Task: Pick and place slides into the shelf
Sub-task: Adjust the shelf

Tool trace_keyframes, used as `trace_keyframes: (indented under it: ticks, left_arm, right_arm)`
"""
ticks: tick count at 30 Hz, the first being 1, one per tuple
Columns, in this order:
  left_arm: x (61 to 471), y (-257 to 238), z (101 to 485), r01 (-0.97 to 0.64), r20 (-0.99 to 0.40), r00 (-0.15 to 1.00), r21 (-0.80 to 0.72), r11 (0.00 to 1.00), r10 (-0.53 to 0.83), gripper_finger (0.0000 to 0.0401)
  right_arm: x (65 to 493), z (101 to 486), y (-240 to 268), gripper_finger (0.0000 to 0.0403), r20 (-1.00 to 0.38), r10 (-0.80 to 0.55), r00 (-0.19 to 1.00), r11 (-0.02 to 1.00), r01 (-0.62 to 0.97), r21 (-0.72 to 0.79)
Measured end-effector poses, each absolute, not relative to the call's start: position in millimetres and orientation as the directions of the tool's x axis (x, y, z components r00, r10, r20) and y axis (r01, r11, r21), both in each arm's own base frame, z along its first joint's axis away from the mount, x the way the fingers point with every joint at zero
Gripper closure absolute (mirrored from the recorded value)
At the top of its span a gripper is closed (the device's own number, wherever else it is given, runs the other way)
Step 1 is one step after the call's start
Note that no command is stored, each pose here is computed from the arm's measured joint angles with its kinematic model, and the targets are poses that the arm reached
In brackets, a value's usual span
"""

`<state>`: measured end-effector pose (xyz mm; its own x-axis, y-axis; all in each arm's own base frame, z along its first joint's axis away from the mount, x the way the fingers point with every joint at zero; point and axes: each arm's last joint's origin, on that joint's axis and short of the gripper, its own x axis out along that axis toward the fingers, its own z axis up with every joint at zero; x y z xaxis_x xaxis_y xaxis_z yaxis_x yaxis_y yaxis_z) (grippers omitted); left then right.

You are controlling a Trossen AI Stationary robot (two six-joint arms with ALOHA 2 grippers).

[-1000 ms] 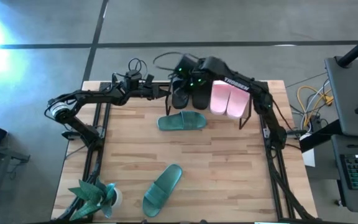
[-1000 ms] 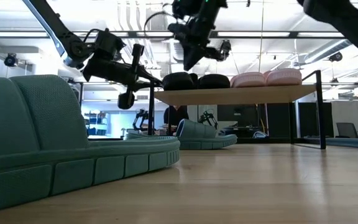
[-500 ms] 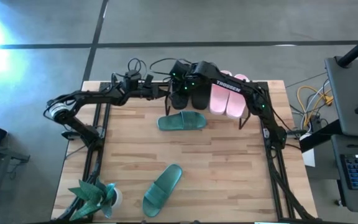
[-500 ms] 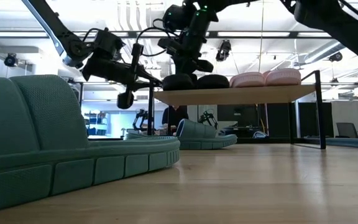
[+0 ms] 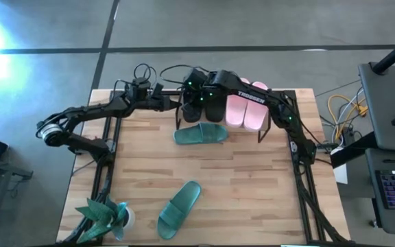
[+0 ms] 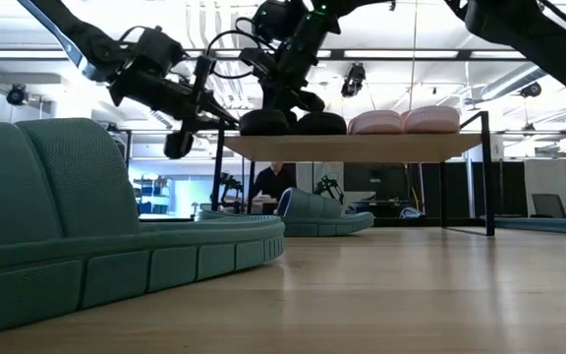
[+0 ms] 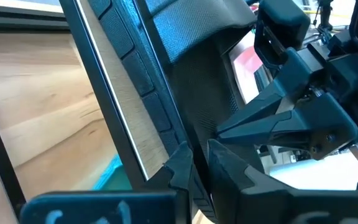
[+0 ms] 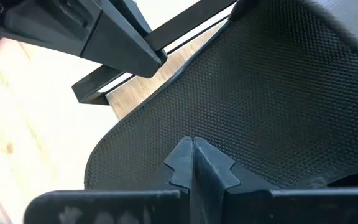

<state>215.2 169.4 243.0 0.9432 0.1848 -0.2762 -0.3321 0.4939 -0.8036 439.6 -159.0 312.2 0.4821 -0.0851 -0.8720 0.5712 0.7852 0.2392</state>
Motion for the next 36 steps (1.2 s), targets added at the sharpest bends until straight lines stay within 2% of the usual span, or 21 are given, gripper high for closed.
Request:
trace_keyframes:
  ticks: [5, 10, 19, 27, 32, 36]
  left_arm:
    - [215.9, 168.6, 237.7, -0.348, -0.307, 0.937, -0.799, 0.490, 0.164, 0.0380]
    - [219.4, 165.3, 234.1, -0.343, -0.324, 0.937, -0.784, 0.518, 0.130, 0.0335]
    - [216.8, 159.8, 237.3, -0.331, -0.333, 0.938, -0.773, 0.542, 0.099, 0.0267]
    - [201.1, 153.2, 244.2, -0.381, -0.386, 0.914, -0.702, 0.601, 0.129, 0.0238]
    - [195.4, 148.3, 242.0, -0.393, -0.409, 0.904, -0.678, 0.622, 0.125, 0.0237]
    - [194.5, 147.5, 237.4, -0.393, -0.413, 0.902, -0.672, 0.628, 0.122, 0.0237]
  right_arm:
    - [439.5, 311.0, -154.1, 0.0390, -0.882, -0.068, 0.467, 0.777, 0.580, 0.247]
    - [439.0, 303.7, -148.0, 0.0370, -0.910, -0.045, 0.413, 0.790, 0.572, 0.220]
    - [444.6, 308.6, -143.4, 0.0329, -0.886, -0.062, 0.459, 0.801, 0.553, 0.231]
    - [431.3, 334.0, -140.7, 0.0305, -0.865, -0.156, 0.477, 0.806, 0.568, 0.168]
    - [407.1, 347.7, -134.6, 0.0306, -0.913, -0.167, 0.372, 0.791, 0.603, 0.101]
    - [394.8, 349.6, -128.9, 0.0326, -0.947, -0.149, 0.284, 0.788, 0.613, 0.060]
